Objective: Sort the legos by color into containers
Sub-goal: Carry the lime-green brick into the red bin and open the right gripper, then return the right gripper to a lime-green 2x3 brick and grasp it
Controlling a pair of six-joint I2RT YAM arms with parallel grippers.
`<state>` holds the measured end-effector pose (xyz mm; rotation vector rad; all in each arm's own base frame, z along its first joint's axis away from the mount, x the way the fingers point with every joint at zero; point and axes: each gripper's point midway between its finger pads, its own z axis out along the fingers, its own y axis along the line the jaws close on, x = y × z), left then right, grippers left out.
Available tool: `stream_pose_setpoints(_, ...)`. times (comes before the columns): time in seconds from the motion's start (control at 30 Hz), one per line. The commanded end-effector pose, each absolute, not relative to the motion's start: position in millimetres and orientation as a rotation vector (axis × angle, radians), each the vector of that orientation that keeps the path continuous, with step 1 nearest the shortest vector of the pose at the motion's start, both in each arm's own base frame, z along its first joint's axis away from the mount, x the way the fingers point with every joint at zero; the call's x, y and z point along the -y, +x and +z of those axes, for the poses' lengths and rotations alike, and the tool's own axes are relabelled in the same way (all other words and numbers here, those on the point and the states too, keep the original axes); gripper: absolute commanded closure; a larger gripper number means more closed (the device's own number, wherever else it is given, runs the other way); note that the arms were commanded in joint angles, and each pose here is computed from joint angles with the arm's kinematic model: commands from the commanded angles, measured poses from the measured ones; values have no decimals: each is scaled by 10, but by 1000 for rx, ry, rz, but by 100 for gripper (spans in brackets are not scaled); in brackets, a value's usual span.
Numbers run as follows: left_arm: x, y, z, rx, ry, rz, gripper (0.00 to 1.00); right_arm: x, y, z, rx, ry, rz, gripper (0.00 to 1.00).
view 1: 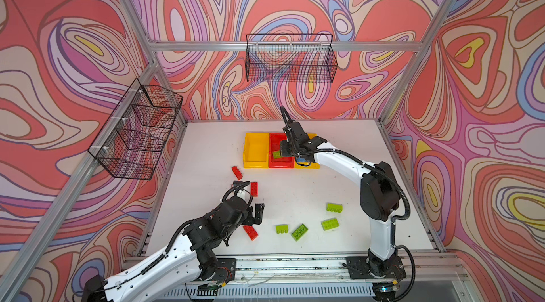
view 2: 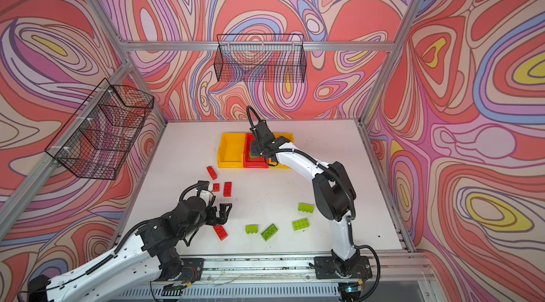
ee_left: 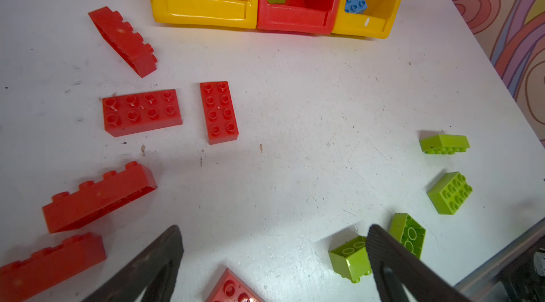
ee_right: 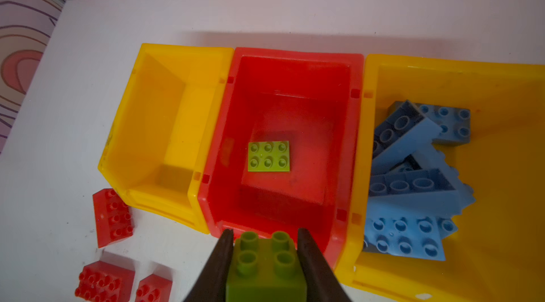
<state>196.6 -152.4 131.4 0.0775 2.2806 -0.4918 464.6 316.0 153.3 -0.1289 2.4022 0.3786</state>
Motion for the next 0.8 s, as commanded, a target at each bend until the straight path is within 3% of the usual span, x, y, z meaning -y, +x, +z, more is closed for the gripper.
stream_pose_setpoints(0.0,1322,1939,1220,-2293,41,-390,0,-3245,4798,1437,-2416,-183,332,70)
stream_pose_setpoints(0.27,1296,1969,1279,-2270,43,-368,0,-3338,5320,1165,-2438,-191,212,57)
stream_pose_setpoints(0.37,1356,1986,1295,-2274,64,-381,0,-3331,5360,1124,-2437,-181,236,39)
stream_pose_setpoints(0.47,1418,2020,1344,-2282,87,-378,0,-3298,5254,1244,-2414,-198,265,27)
stream_pose_setpoints(0.77,1816,2172,1464,-2271,125,-504,0,-2641,4410,1609,-2392,-159,241,18)
